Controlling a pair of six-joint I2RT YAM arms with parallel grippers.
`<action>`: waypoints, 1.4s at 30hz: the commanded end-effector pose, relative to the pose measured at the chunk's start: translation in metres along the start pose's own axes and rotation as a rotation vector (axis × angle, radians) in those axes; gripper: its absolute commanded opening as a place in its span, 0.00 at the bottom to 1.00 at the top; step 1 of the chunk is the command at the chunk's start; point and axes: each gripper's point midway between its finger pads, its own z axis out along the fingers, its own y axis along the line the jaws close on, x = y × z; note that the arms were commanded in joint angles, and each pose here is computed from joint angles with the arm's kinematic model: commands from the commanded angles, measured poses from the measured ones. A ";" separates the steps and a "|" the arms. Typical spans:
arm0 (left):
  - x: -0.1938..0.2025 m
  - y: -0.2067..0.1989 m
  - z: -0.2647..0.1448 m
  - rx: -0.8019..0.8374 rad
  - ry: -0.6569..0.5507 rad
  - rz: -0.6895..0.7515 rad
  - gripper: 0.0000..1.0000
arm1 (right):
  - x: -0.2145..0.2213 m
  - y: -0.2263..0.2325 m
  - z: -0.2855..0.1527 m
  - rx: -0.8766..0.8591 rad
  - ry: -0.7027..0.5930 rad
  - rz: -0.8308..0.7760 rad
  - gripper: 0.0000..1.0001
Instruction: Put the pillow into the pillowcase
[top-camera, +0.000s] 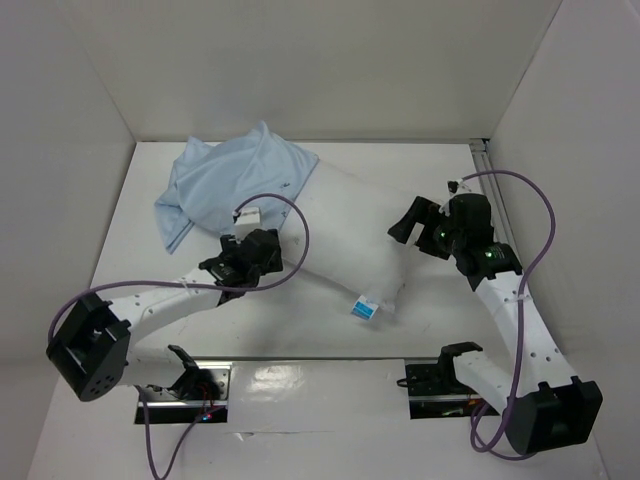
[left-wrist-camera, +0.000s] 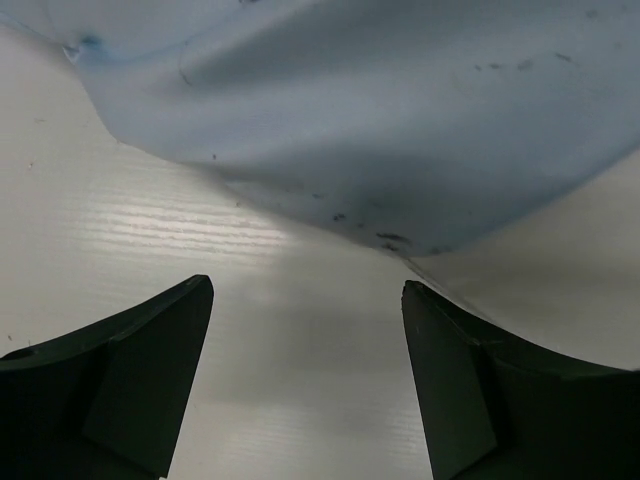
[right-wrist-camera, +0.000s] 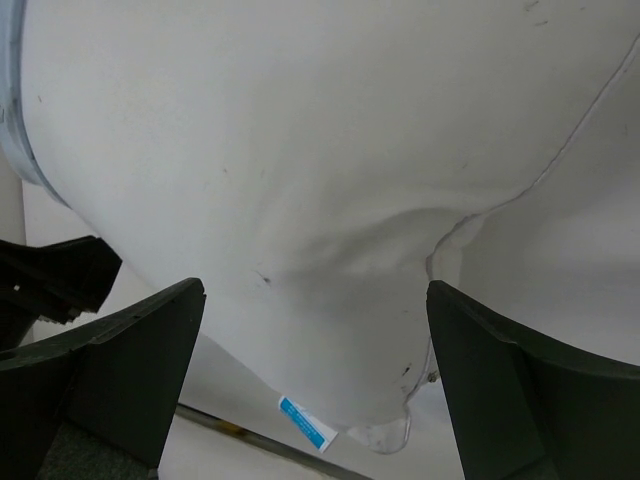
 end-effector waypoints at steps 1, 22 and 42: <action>-0.028 -0.011 0.010 0.014 -0.083 -0.037 0.89 | -0.010 0.001 -0.004 0.004 -0.030 -0.029 0.99; -0.053 0.014 0.044 -0.048 -0.064 -0.067 0.37 | 0.082 0.006 0.012 -0.190 0.350 -0.115 0.99; -0.275 -0.262 -0.165 1.065 -0.202 0.118 0.00 | -0.124 0.193 0.037 -0.410 -0.170 -0.214 0.00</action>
